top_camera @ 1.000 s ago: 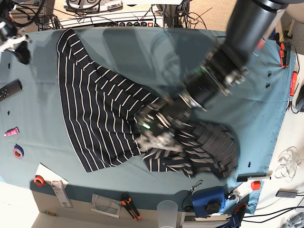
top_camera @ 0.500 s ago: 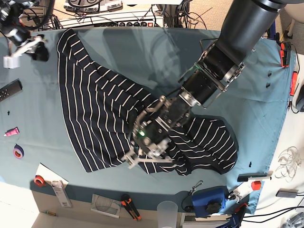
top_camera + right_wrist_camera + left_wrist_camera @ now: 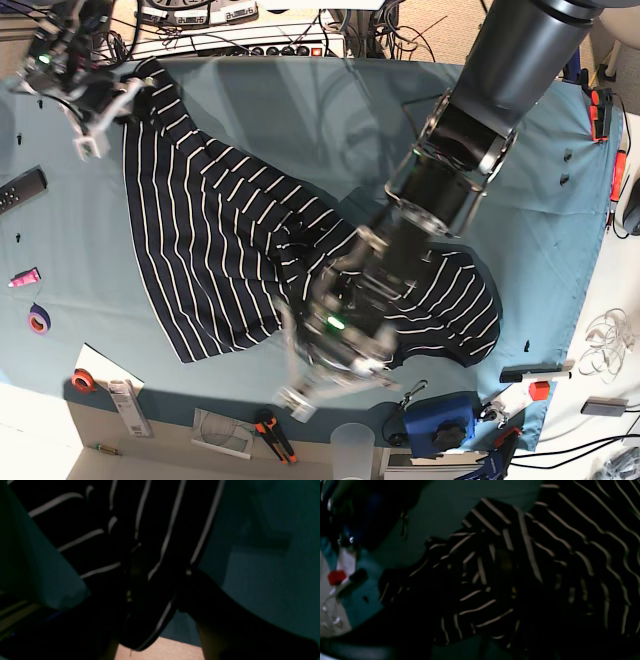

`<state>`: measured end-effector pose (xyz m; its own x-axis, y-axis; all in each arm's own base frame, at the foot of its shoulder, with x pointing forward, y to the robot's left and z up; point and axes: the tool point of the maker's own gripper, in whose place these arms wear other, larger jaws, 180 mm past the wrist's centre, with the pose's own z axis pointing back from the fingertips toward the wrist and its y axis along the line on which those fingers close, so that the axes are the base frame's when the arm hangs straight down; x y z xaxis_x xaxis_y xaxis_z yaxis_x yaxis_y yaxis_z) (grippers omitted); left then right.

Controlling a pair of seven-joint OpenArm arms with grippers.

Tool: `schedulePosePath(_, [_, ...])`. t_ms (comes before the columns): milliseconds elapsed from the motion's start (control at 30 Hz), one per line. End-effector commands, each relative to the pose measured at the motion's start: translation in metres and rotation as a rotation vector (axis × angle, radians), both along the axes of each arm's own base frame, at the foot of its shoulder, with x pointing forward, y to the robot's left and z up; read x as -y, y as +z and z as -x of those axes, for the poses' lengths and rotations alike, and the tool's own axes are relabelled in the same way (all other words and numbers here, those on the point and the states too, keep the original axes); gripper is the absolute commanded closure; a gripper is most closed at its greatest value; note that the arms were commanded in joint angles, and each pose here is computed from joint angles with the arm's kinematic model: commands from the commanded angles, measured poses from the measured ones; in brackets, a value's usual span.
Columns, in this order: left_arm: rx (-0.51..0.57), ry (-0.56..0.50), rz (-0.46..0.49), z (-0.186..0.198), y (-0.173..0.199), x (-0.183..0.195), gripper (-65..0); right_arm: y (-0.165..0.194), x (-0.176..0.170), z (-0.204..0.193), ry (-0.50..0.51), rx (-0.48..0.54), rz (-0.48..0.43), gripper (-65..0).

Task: Layout the t-shirt on the table in an organized manner, then fold the t-shirt properly
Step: 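Pull the bunched fabric with the left gripper to smooth the shirt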

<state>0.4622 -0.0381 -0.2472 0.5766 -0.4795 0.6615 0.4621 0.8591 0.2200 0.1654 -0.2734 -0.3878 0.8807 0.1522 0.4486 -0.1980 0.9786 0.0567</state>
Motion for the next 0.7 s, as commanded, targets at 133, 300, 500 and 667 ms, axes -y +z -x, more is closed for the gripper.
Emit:
schedulePosePath(133, [0.037,0.041,0.040,-0.015,0.018,-0.024,-22.4,-0.005,-0.009,0.001,0.054,-0.029,0.015,-18.9])
schedulePosePath(300, [-0.001,-0.005,0.067,-0.012,0.011,-0.031,-22.4,-0.009,-0.008,0.004,0.068,-0.055,0.045,-7.5])
schedulePosePath(500, [-0.021,-0.508,-0.050,0.020,-0.003,0.004,-22.3,-0.012,0.006,0.009,0.062,-0.086,0.127,0.0])
schedulePosePath(667, [0.049,-0.713,-0.215,0.029,-0.019,0.008,-22.3,-0.012,0.008,0.008,0.061,-0.083,0.135,0.0])
